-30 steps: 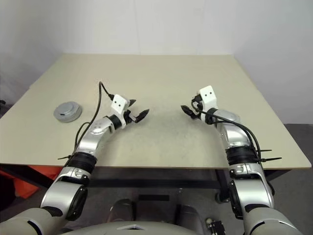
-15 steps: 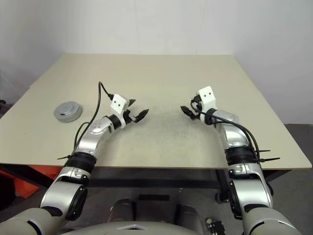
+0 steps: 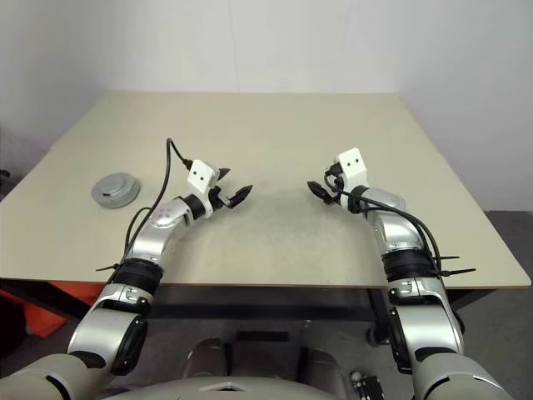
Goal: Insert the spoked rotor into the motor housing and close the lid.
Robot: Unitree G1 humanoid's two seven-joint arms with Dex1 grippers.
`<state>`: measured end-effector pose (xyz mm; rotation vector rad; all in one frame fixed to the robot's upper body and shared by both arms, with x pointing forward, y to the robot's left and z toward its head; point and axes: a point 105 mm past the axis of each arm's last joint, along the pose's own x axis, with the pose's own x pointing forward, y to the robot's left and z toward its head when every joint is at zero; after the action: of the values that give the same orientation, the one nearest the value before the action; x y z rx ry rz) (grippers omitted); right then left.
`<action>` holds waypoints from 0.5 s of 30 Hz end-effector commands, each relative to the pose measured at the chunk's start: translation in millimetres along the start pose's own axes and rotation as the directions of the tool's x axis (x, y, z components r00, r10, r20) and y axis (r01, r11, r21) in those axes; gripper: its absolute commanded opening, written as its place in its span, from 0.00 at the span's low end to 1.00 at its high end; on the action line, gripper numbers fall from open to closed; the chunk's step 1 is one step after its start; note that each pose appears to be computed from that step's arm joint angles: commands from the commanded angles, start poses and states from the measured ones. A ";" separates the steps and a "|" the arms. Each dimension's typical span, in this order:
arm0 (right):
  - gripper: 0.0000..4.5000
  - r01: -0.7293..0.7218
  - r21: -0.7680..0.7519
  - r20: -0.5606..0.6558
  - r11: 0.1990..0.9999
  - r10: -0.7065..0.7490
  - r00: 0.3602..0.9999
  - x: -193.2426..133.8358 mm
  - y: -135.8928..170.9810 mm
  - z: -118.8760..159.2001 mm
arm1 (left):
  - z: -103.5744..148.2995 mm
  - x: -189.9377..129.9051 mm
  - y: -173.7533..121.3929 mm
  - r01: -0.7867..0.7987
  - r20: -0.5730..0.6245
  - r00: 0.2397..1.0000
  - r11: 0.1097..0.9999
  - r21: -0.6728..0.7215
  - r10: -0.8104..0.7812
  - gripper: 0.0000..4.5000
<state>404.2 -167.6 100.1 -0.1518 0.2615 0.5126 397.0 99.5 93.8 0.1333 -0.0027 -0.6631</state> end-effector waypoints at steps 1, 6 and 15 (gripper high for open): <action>0.91 0.003 -0.038 0.059 0.999 0.000 0.998 1.9 -1.3 21.2 | 19.5 1.2 6.2 -0.019 0.059 0.998 0.999 0.039 0.017 0.98; 0.91 0.005 -0.040 0.059 0.999 -0.002 0.998 1.3 -1.0 20.1 | 18.8 1.3 6.5 -0.022 0.058 0.998 0.999 0.037 0.020 0.98; 0.91 0.019 -0.042 0.051 0.999 -0.017 0.999 -2.6 -3.6 16.1 | 17.9 2.8 4.1 -0.015 0.056 0.998 0.999 0.035 0.013 0.98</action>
<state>404.6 -168.9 97.4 -0.1565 0.2681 0.5062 397.7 100.4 93.8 0.1336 -0.0027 -0.6530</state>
